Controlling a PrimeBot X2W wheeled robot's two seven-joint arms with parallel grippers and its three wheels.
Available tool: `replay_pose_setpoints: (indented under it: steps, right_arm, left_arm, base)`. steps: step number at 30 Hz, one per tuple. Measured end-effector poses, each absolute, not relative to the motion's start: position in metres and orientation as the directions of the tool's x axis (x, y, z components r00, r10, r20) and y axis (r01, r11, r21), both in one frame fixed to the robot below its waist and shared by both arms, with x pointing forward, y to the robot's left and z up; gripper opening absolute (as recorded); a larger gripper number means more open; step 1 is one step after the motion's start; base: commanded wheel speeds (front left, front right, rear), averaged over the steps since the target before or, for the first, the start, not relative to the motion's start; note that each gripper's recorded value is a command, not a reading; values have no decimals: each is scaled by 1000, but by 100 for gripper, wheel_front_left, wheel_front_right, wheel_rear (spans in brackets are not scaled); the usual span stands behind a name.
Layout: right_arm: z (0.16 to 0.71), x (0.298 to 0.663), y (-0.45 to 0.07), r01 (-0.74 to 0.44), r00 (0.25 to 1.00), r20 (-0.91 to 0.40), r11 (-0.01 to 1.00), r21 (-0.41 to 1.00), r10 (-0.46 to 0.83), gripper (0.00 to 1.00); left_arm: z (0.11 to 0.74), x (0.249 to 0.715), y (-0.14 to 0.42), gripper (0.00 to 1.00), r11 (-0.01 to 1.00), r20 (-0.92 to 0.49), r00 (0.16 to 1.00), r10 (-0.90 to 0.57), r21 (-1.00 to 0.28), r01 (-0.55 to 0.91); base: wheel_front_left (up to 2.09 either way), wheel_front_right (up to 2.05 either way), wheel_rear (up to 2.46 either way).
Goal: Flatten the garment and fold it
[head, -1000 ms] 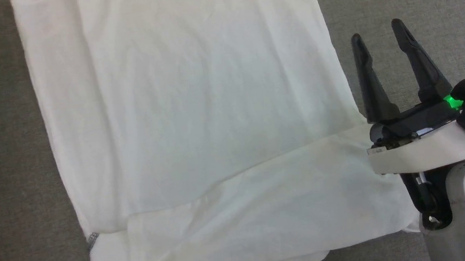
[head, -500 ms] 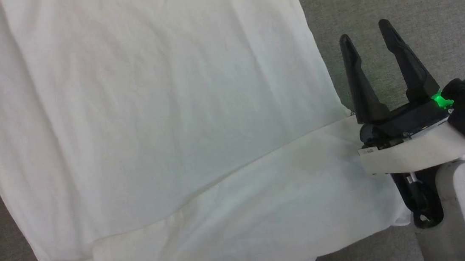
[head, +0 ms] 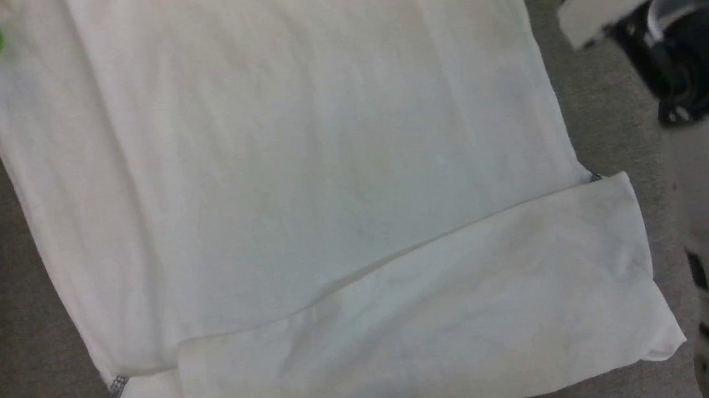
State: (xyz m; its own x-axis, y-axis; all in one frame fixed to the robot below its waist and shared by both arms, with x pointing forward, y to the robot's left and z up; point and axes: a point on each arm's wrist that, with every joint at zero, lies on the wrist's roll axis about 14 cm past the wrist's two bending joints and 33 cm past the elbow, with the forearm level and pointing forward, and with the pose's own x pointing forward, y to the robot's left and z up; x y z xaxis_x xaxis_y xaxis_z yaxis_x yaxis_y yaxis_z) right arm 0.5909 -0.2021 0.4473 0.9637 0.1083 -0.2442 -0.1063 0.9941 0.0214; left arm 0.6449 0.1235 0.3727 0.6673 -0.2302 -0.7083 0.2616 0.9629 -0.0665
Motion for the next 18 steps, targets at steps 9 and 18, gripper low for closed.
replay_pose_setpoints:
  steps: [9,18]
  right_arm:
    - [400,648,-198,-75,818,-570,997,27,77,100]
    - [358,657,-184,-91,631,-775,995,-44,23,44]
  left_arm:
    - [386,639,111,0,944,-654,698,-292,-77,322]
    - [383,638,143,0,959,-652,720,-237,-39,281]
  base:
    - [0,0,0]
    - [0,0,0]
